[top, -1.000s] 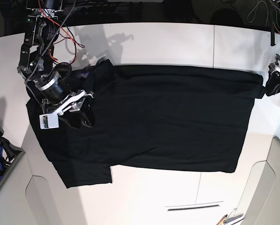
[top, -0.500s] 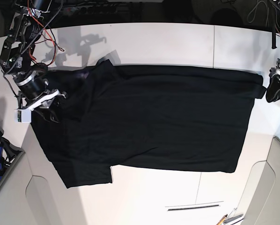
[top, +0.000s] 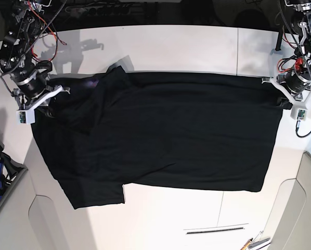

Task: Fold the T-shirt properly
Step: 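Regrasp the shirt edges with both grippers, then pull the shirt further toward the robot with both grippers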

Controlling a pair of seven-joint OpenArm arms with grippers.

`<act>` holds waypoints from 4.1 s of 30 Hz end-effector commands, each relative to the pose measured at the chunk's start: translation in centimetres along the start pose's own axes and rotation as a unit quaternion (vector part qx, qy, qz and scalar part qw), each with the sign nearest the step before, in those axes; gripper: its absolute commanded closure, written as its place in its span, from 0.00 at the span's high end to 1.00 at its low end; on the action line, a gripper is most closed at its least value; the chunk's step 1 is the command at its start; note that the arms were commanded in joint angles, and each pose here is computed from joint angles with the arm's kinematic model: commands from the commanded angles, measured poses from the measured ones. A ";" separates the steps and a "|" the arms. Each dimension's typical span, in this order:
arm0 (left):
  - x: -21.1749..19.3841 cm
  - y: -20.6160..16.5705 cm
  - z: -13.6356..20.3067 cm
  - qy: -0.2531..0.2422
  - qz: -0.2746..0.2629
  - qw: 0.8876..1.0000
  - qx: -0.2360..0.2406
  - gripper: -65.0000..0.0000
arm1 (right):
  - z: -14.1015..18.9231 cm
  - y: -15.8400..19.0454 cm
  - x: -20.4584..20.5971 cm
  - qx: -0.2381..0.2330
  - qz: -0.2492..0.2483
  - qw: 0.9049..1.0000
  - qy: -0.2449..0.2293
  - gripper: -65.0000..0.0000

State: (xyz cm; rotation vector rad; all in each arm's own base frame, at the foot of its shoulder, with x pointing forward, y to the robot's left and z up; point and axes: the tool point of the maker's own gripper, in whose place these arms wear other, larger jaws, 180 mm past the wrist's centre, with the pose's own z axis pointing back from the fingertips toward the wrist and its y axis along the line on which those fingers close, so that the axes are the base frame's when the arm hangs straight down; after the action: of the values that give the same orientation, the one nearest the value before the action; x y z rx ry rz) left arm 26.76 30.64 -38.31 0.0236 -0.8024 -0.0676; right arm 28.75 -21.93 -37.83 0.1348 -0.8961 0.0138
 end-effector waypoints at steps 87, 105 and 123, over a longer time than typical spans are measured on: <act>-10.9 2.8 9.2 0.098 0.158 0.983 0.001 0.00 | 8.8 -4.6 -14.7 0.016 -0.012 0.970 0.243 0.00; -8.8 1.0 9.1 0.051 0.153 0.985 -0.059 0.31 | 8.5 -3.1 -7.9 0.028 0.032 0.988 0.150 0.00; -2.8 -1.0 10.0 -0.022 0.094 0.991 -0.091 0.37 | 3.5 -6.7 9.3 -0.062 0.087 0.992 -0.069 0.48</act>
State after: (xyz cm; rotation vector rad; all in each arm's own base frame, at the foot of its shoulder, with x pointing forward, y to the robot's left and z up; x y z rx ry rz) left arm 17.04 29.79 -34.53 -0.2269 -0.8012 0.0619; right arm 31.61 -28.94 -30.89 -0.0408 -0.9893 0.1073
